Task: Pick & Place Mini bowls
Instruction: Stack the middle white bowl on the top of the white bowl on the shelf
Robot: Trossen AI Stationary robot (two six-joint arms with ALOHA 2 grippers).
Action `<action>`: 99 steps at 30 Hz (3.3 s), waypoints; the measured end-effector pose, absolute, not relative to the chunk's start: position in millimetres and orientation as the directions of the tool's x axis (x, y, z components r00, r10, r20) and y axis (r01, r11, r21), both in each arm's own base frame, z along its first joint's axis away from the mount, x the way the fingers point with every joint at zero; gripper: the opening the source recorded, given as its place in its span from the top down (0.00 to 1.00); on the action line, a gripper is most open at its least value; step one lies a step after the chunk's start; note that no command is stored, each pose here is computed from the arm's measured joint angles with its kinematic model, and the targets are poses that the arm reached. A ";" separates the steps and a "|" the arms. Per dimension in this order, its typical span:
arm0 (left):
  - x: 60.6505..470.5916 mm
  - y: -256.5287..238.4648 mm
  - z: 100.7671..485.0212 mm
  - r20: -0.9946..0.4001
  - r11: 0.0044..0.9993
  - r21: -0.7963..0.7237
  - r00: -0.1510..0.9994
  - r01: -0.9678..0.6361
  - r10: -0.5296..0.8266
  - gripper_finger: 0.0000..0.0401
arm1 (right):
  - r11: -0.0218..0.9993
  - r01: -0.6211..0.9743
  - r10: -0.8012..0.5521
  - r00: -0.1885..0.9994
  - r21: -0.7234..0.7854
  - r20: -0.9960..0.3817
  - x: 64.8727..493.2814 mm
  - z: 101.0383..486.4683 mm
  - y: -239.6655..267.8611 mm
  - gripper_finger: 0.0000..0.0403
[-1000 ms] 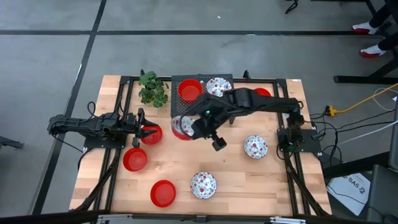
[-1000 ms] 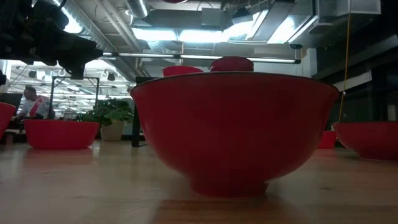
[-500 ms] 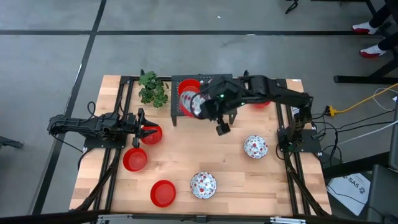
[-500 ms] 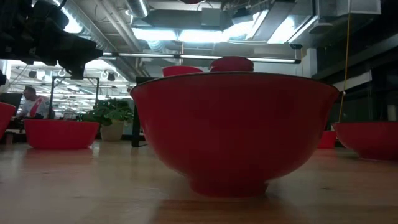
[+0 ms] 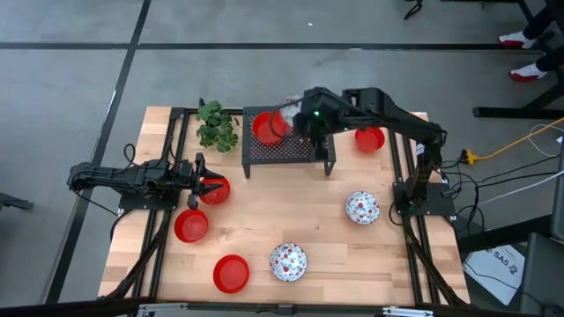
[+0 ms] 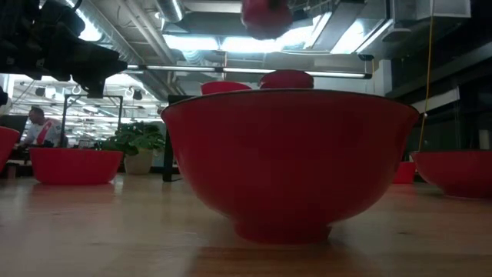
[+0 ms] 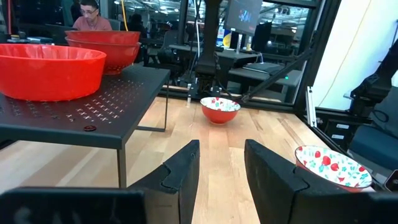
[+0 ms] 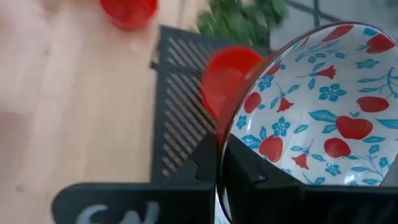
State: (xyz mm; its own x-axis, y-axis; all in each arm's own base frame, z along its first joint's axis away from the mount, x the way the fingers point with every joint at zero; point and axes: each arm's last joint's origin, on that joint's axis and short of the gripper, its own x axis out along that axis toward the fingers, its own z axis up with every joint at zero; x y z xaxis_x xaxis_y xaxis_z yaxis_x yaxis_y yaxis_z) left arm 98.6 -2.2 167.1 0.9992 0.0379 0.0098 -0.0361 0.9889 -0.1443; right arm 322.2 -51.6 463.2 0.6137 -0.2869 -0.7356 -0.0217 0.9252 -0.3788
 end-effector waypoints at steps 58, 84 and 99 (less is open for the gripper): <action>98.6 -2.2 167.2 0.010 0.989 -0.144 0.999 -0.036 0.038 0.69 | 0.951 0.263 -0.252 0.366 -0.160 -0.896 324.7 424.6 -100.4 0.97; 98.6 -2.3 167.1 0.010 0.989 -0.144 0.999 -0.036 0.037 0.69 | 0.967 0.187 -0.222 0.270 -0.175 -0.937 344.2 379.2 -102.9 0.93; 98.6 -2.3 167.2 0.010 0.989 -0.144 0.999 -0.036 0.037 0.69 | 0.955 0.168 -0.282 0.279 -0.243 -0.918 346.2 380.6 -104.9 0.74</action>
State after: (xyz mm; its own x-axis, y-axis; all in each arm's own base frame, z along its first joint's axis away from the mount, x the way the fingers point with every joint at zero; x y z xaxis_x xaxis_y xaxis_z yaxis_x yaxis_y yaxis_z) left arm 98.6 -2.3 167.2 0.9992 0.0374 0.0100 -0.0356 0.9889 -0.1443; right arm 346.2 -104.9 380.6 0.2789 -0.2824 -0.9179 0.1682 0.9554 -0.2429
